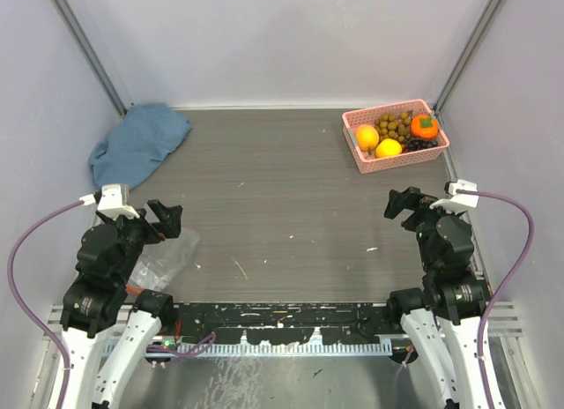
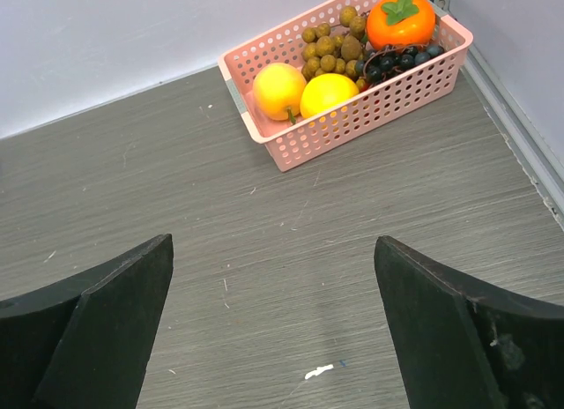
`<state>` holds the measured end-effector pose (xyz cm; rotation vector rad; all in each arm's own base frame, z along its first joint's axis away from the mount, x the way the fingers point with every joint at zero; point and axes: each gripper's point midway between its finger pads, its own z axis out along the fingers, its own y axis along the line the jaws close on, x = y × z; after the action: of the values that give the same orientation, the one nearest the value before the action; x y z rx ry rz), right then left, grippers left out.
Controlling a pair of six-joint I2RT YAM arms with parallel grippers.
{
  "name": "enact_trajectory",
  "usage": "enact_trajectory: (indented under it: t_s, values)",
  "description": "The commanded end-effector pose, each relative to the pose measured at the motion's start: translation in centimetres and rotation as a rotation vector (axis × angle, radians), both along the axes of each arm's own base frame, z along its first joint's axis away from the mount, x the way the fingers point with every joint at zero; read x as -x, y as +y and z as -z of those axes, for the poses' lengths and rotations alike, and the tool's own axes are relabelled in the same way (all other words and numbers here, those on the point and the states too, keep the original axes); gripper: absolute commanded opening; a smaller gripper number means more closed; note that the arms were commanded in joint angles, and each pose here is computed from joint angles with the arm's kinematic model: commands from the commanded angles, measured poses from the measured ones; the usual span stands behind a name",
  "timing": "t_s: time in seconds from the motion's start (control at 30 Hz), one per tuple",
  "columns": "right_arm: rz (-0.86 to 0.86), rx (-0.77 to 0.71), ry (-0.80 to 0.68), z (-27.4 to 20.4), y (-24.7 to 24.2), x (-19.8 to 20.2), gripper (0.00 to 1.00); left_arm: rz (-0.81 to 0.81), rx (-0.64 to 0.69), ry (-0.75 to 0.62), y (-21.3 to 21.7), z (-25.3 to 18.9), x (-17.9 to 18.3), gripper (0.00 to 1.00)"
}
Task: Place the food in the zip-top bag and seal the zipper
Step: Pick up the zipper food storage bag at the corner of the board.
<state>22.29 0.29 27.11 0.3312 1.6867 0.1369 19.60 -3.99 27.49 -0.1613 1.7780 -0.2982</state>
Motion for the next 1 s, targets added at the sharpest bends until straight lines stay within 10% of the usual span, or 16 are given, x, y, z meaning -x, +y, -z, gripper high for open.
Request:
enact_trajectory:
  t_s: [0.0, 0.53, 0.97]
  values:
    - [-0.021, -0.010, -0.050, -1.4, 0.4, -0.2, 1.00, -0.012, 0.001, -0.038, 0.2, -1.0, -0.4, 0.98]
    - [-0.098, -0.019, -0.053, -1.4, 1.8, -0.4, 1.00, -0.066, 0.090, 0.103, 0.0, 0.7, -0.7, 0.98]
    - [-0.238, -0.051, -0.019, 0.1, 4.6, -1.2, 1.00, -0.472, 0.087, 0.529, 3.6, 10.7, -1.8, 0.98]
